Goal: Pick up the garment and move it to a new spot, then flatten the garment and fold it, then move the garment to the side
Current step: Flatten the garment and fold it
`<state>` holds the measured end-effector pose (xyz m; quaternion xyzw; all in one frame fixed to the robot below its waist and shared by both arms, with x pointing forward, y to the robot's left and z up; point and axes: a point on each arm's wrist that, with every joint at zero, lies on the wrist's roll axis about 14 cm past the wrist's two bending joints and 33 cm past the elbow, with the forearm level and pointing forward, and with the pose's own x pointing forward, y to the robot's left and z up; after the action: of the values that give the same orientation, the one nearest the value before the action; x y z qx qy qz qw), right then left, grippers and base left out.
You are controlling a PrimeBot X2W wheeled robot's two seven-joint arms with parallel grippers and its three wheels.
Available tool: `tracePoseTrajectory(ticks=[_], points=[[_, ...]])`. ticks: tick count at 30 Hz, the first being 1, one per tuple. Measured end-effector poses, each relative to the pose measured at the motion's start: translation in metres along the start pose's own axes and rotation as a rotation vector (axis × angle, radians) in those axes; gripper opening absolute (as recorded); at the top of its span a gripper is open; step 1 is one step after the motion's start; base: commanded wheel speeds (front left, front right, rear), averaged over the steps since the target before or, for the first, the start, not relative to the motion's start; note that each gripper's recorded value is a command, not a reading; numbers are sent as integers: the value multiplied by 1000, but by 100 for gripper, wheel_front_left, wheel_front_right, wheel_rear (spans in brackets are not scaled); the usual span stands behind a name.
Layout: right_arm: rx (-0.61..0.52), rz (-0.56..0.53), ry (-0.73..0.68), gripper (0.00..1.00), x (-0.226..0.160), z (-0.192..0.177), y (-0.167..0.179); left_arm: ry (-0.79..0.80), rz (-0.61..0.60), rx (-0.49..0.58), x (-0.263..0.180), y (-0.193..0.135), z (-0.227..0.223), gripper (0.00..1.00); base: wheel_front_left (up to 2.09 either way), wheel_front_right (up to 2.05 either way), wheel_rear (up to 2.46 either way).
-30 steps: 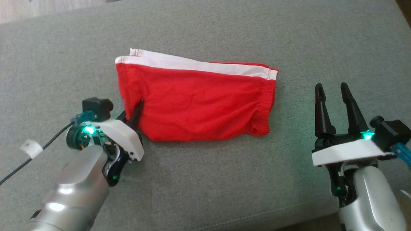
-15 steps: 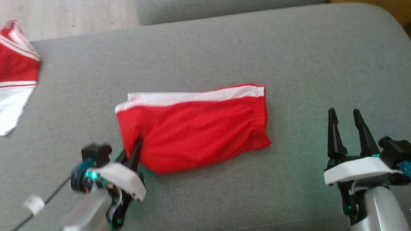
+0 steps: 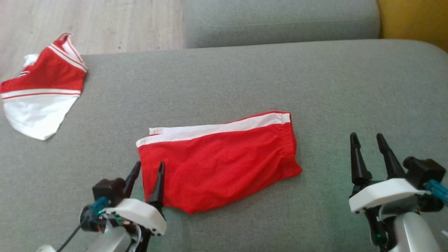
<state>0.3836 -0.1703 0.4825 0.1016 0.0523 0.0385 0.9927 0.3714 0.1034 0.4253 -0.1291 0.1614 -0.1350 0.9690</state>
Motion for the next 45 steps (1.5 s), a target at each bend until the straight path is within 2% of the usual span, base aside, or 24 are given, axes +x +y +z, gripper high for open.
tracePoseTrajectory(ticks=[7, 12, 20, 29, 34, 35, 36, 37, 38, 42, 45], points=[[-12, 52, 59, 100, 3, -9, 18, -175, 72, 31, -20, 12, 45, 100, 0, 0, 0], [-2, 83, 149, 100, 8, -29, 28, -195, 114, 47, -37, 16, 39, 100, 0, 0, 0], [-9, 227, 237, 100, 38, -48, 78, -234, 159, 59, -48, 20, 44, 100, 0, 0, 0], [-149, 226, 507, 100, 51, -112, 74, -229, 173, 69, -50, 17, 38, 100, 0, 0, 0], [-120, 236, 588, 100, 50, -132, 79, -231, 210, 71, -54, 27, 39, 100, 0, 0, 0], [-120, 236, 588, 83, 50, -132, 79, -231, 210, 71, -54, 27, 39, 100, 0, 0, 0], [-110, 239, 590, 42, 53, -131, 81, -232, 215, 70, -54, 28, 39, 100, 0, 0, 0], [-100, 242, 593, 26, 54, -131, 83, -234, 218, 70, -55, 29, 39, 100, 0, 0, 0], [-89, 242, 595, 0, 55, -131, 84, -235, 219, 70, -55, 30, 40, 100, 0, 0, 0], [-24, 230, 598, 0, 55, -129, 85, -242, 220, 73, -52, 30, 43, 100, 0, 0, 0], [16, 177, 576, 0, 58, -121, 69, -250, 206, 74, -45, 27, 47, 100, 0, 0, 0]])
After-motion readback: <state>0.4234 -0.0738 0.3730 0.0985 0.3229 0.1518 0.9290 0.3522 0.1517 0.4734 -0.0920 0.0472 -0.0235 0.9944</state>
